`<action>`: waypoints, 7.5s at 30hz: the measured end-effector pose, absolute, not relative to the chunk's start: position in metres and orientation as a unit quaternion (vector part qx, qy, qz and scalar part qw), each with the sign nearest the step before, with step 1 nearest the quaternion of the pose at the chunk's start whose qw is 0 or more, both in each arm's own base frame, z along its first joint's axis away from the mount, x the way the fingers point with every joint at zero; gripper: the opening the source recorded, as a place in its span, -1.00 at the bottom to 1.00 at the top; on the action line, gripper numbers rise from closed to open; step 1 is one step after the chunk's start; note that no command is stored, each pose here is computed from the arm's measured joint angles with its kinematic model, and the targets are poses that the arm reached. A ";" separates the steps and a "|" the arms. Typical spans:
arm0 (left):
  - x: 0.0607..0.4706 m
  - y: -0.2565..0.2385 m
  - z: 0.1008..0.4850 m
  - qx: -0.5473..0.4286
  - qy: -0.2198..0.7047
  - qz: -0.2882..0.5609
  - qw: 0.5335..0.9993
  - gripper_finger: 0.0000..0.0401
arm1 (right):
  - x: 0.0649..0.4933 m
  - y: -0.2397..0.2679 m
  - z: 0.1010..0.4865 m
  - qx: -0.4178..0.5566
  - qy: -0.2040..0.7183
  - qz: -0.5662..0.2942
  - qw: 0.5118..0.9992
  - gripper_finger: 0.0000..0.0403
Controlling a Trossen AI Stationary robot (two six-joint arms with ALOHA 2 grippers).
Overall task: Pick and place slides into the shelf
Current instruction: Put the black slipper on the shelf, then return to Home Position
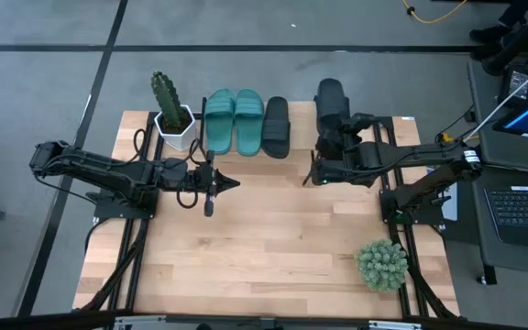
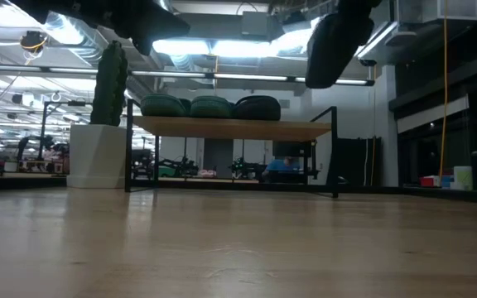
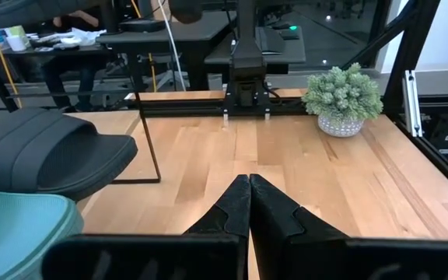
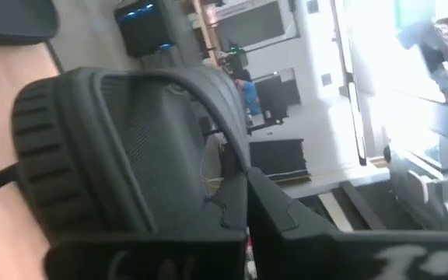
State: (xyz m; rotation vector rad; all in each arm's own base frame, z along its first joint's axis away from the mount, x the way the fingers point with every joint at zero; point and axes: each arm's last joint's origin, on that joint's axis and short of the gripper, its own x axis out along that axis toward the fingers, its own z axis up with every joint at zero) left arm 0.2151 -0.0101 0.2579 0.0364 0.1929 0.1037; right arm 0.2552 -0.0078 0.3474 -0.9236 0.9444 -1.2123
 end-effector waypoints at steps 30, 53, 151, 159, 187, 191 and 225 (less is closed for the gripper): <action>0.215 -0.010 0.256 0.032 0.104 0.051 0.993 -1.00 | 0.296 -0.030 0.399 -0.436 0.342 -0.368 0.747 -1.00; 0.215 -0.003 0.257 0.045 0.101 0.064 0.992 -1.00 | 0.236 -0.038 0.329 -0.401 0.316 -0.456 0.729 -1.00; 0.215 -0.011 0.257 0.040 0.104 0.043 0.993 -1.00 | 0.294 -0.047 0.239 -0.398 0.437 -0.333 0.735 -0.66; 0.215 -0.011 0.257 0.040 0.104 0.043 0.993 -1.00 | 0.295 -0.037 0.242 -0.396 0.420 -0.330 0.746 -0.51; 0.189 -0.008 0.280 0.079 0.055 0.061 0.993 -1.00 | 0.242 0.033 0.312 -0.323 0.245 -0.266 0.875 -0.72; 0.171 -0.006 0.286 0.079 0.058 0.079 0.992 -1.00 | 0.234 0.035 0.315 -0.279 0.237 -0.225 0.903 -0.96; 0.098 0.006 0.220 0.055 0.010 0.109 0.992 -1.00 | 0.186 0.032 0.271 -0.132 0.127 -0.069 0.981 -0.99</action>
